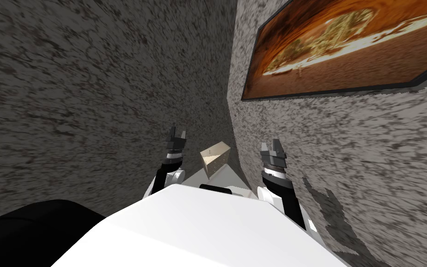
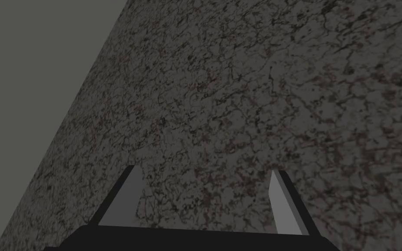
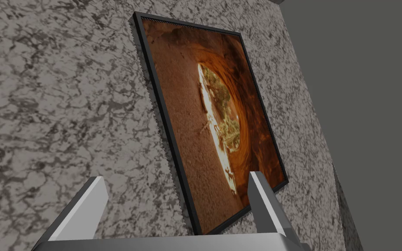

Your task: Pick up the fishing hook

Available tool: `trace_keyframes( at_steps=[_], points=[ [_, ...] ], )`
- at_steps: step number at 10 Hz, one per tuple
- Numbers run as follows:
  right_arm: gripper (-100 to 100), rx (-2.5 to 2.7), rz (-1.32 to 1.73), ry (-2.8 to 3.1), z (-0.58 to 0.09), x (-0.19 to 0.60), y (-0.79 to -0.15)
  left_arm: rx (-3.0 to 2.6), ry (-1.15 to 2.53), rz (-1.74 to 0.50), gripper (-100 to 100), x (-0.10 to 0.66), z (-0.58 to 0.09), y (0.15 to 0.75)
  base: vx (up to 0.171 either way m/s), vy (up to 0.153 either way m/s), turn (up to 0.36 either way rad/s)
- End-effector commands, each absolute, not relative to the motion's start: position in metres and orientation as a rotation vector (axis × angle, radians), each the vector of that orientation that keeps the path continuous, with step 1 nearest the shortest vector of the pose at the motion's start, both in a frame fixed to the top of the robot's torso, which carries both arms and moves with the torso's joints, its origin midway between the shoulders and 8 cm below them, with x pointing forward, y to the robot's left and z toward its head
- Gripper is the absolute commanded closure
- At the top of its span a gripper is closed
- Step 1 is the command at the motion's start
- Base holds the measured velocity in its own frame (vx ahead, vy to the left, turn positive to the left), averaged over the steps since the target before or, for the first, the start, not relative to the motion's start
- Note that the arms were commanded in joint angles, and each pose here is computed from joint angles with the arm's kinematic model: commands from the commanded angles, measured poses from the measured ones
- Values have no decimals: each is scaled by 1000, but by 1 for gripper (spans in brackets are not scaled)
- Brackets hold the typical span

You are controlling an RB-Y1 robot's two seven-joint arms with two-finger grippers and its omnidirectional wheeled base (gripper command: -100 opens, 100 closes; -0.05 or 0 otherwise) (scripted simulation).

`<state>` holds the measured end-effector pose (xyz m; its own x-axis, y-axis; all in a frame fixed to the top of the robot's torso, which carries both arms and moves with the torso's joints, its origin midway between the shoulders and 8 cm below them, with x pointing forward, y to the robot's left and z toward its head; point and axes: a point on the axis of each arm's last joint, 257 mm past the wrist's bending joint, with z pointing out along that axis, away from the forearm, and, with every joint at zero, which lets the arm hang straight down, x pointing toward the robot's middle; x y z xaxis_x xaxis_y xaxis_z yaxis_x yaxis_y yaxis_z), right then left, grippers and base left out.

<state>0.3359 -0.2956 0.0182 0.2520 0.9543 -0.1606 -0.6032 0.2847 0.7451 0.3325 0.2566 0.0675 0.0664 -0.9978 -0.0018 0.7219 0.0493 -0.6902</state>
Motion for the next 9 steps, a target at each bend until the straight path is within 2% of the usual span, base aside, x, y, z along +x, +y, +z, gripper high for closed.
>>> trace_keyframes(
  at_steps=[1,9],
  points=[
    [0,621,1156,681,18,336,-296,-633,600,-1435,-100,343,55,257,13,-31,-20],
    [0,621,1156,681,18,336,-296,-850,762,-1483,-100,406,-34,267,33,-72,-24]
  ],
)
